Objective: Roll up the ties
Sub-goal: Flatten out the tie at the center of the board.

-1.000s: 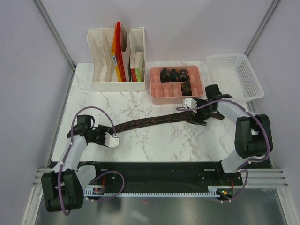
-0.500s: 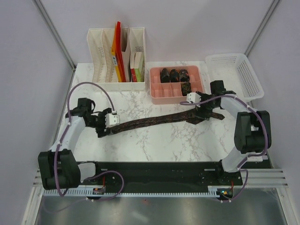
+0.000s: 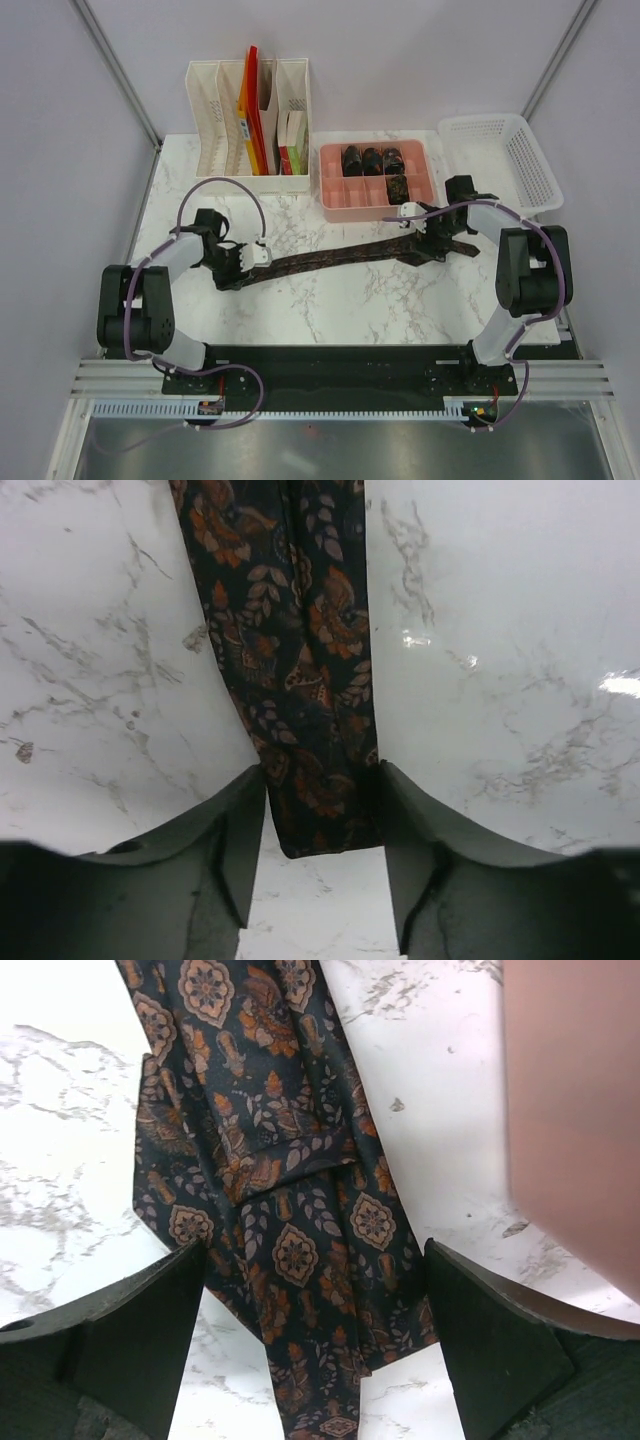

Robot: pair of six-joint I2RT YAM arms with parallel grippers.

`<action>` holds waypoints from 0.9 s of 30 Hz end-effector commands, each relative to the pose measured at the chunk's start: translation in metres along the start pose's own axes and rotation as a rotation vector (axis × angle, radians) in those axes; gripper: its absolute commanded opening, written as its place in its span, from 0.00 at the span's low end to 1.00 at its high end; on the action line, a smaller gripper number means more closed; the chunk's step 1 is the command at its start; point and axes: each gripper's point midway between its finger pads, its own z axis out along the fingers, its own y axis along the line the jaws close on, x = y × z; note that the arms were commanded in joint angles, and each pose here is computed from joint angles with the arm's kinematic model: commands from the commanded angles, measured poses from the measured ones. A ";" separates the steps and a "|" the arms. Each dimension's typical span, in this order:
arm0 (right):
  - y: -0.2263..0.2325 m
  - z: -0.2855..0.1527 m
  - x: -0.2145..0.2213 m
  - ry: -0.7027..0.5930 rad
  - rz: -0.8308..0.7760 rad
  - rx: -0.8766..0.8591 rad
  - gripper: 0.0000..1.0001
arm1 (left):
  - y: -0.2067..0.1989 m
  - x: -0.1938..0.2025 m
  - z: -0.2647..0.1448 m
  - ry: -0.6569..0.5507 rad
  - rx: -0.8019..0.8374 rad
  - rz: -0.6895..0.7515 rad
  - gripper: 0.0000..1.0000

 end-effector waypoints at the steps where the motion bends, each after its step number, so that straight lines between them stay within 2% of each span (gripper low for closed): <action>1: 0.000 -0.027 -0.020 -0.052 -0.002 -0.012 0.97 | 0.009 0.042 0.005 0.153 -0.025 0.091 0.47; 4: -0.011 -0.042 -0.022 -0.064 0.039 0.035 0.98 | 0.026 0.065 -0.003 0.192 -0.056 0.052 0.38; 7: -0.023 -0.052 -0.009 -0.083 0.101 0.075 0.98 | 0.040 0.072 -0.012 0.184 -0.090 0.035 0.33; 11: -0.017 -0.045 -0.013 -0.133 0.167 0.076 0.98 | 0.042 0.066 -0.012 0.154 -0.095 0.038 0.33; 15: 0.012 -0.034 -0.016 -0.197 0.137 0.031 0.98 | 0.039 0.070 -0.009 0.169 -0.081 0.031 0.33; 20: 0.016 -0.023 -0.013 -0.211 0.153 0.011 0.97 | 0.040 0.068 -0.009 0.159 -0.082 0.027 0.33; 24: -0.004 -0.012 -0.005 -0.206 0.218 0.106 0.81 | 0.046 0.067 -0.011 0.157 -0.095 0.012 0.32; 25: -0.009 -0.012 -0.005 -0.207 0.241 0.134 0.69 | 0.046 0.066 -0.011 0.157 -0.096 0.009 0.32; 27: -0.018 -0.017 -0.006 -0.212 0.274 0.181 0.53 | 0.047 0.065 -0.013 0.150 -0.105 0.009 0.32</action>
